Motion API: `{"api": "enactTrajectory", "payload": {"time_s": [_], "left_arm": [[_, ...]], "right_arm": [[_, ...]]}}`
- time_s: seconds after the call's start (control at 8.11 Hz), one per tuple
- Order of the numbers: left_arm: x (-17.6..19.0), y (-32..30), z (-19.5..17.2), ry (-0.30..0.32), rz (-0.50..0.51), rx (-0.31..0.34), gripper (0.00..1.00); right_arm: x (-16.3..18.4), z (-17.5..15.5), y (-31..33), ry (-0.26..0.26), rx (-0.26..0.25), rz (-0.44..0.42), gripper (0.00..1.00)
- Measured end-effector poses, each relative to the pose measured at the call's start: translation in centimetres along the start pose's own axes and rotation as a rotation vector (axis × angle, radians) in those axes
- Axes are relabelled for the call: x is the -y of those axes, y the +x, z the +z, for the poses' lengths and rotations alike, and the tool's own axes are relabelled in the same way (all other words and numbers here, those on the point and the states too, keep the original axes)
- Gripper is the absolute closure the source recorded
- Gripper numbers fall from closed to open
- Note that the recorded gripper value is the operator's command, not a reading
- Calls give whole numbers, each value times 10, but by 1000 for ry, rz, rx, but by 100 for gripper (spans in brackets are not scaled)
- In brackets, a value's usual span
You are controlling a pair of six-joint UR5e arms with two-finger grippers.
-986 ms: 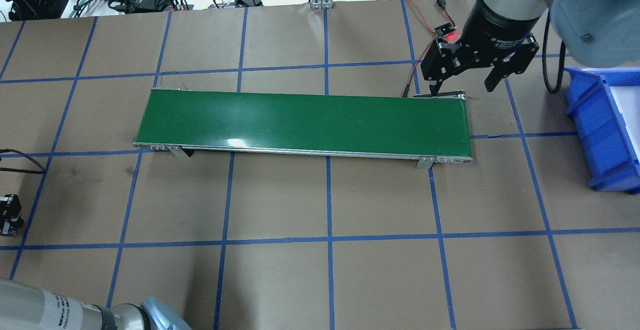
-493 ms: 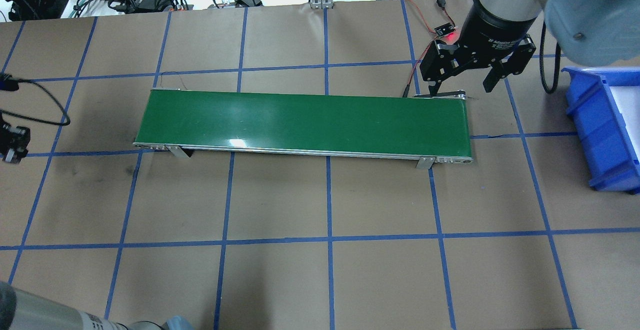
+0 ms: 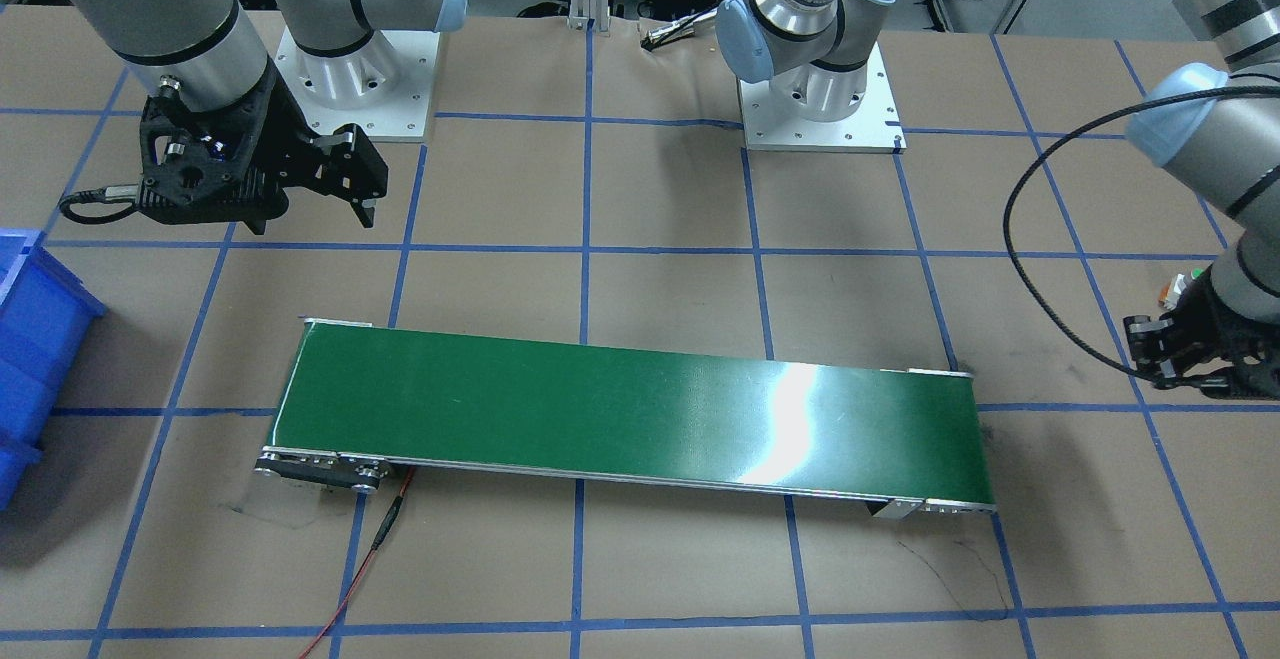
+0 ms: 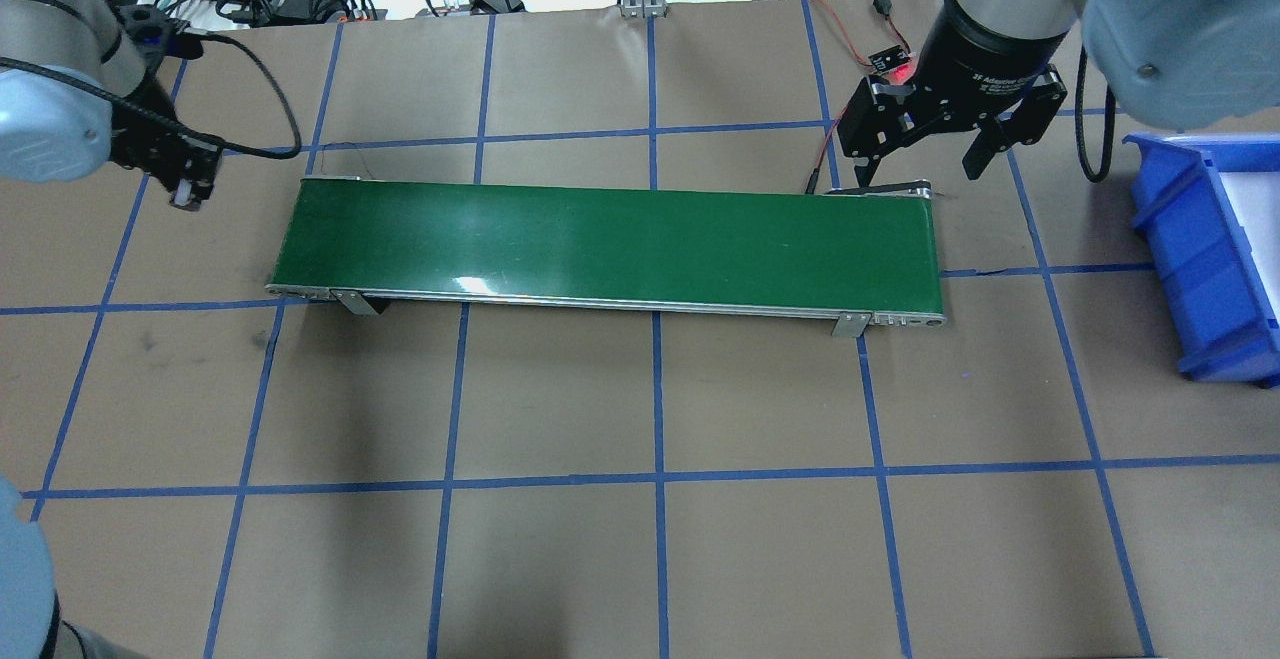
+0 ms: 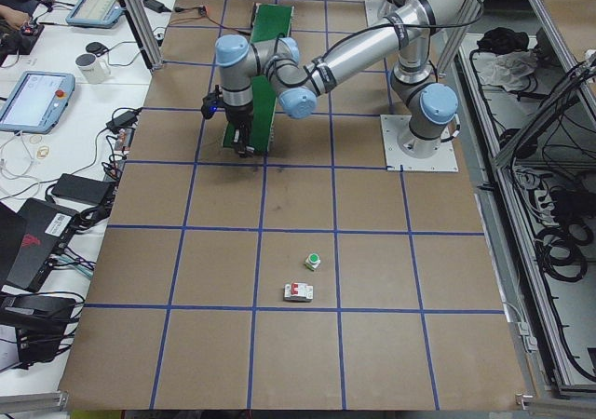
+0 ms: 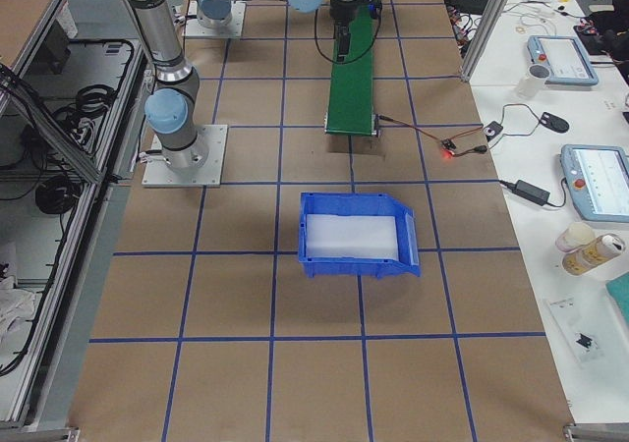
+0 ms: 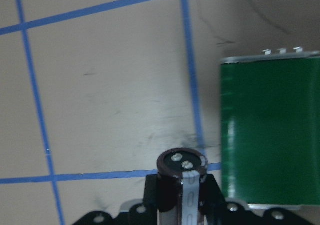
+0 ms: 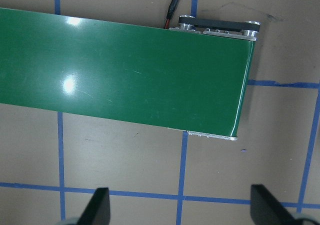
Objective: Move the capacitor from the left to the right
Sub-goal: 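Carry the capacitor with the left gripper over the conveyor's near end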
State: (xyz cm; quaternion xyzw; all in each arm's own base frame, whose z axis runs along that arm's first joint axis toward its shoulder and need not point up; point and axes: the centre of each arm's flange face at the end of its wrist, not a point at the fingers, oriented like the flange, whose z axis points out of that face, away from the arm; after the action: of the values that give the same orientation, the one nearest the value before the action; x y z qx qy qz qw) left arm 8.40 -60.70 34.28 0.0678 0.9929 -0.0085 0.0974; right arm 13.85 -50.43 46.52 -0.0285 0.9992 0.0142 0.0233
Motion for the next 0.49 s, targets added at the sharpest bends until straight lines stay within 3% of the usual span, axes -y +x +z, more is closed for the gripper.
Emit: {"api": "enactTrajectory", "payload": {"time_s": [0.25, 0.49], "left_arm": [[14, 68, 3, -25, 13, -101, 100], [24, 94, 30, -74, 13, -137, 100]], "right_arm": [[1, 1, 0, -2, 2, -1, 0], [1, 2, 0, -4, 3, 0, 0]]}}
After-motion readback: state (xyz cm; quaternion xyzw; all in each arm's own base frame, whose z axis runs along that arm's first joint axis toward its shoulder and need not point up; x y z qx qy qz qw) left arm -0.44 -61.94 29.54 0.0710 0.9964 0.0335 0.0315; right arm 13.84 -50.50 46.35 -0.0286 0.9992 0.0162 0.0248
